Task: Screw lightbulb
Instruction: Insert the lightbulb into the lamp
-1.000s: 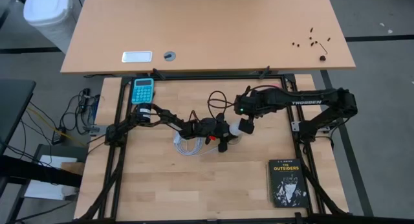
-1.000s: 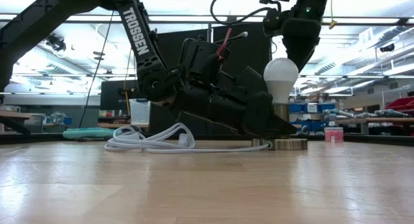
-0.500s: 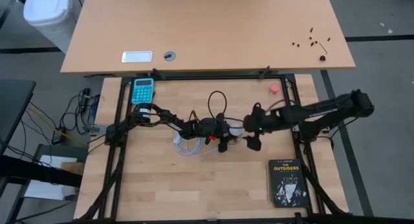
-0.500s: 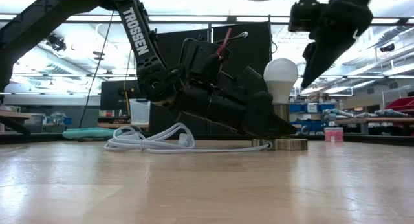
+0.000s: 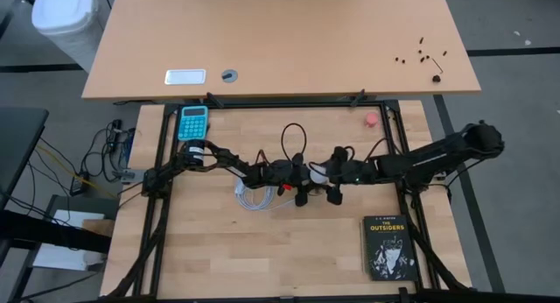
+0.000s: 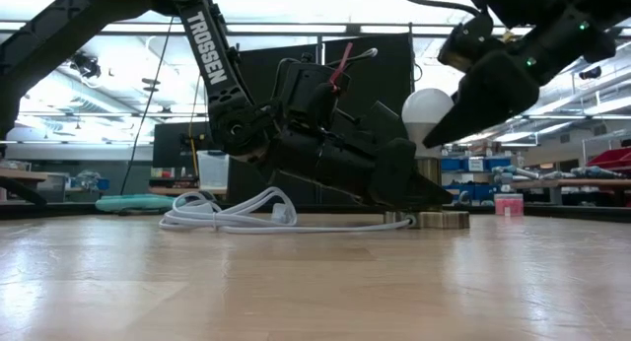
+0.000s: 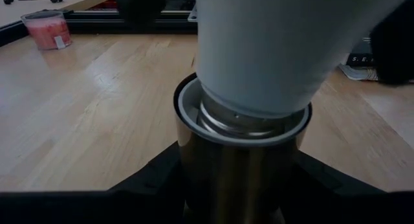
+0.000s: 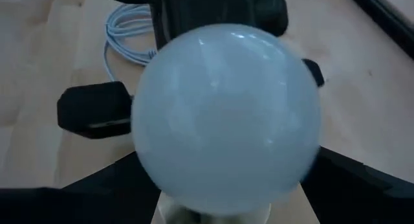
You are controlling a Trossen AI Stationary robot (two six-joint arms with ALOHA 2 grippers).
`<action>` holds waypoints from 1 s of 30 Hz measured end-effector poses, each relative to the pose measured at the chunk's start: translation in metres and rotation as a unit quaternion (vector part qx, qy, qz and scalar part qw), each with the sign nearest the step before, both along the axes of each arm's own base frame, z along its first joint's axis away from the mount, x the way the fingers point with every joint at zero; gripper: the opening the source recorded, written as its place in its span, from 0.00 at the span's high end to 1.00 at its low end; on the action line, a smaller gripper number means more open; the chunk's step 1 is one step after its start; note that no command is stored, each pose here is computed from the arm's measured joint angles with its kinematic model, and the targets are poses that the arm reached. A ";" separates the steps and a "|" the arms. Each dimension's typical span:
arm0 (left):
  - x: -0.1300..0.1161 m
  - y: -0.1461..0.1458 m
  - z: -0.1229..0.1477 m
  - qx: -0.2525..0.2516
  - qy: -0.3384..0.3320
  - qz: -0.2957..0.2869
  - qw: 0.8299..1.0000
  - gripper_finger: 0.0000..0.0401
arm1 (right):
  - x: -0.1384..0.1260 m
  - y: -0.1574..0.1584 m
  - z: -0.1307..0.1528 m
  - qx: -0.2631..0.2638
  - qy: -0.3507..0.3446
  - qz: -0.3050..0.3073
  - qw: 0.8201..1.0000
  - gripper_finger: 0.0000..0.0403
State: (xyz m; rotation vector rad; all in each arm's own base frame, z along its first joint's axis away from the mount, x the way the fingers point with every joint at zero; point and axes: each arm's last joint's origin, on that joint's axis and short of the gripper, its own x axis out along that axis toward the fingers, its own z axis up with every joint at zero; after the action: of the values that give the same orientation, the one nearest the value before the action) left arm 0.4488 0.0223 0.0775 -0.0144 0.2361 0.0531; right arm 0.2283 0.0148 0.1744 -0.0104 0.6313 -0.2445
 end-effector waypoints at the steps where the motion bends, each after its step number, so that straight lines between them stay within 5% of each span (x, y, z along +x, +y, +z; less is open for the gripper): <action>1: 0.000 0.000 0.000 0.000 0.000 0.000 1.000 0.52 | 0.001 0.000 0.000 -0.005 -0.005 0.004 1.000 0.17; 14: 0.000 0.000 0.000 -0.001 0.000 0.000 1.000 0.52 | 0.013 -0.003 -0.003 -0.030 -0.042 0.030 0.998 0.19; 30: 0.000 0.000 0.000 -0.001 0.001 0.000 1.000 0.52 | 0.003 -0.005 -0.014 -0.042 -0.102 0.043 0.993 0.38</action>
State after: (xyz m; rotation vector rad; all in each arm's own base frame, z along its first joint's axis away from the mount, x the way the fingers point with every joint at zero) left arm 0.4487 0.0226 0.0773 -0.0173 0.2383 0.0534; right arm 0.2310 0.0098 0.1605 -0.0915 0.4155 -0.1853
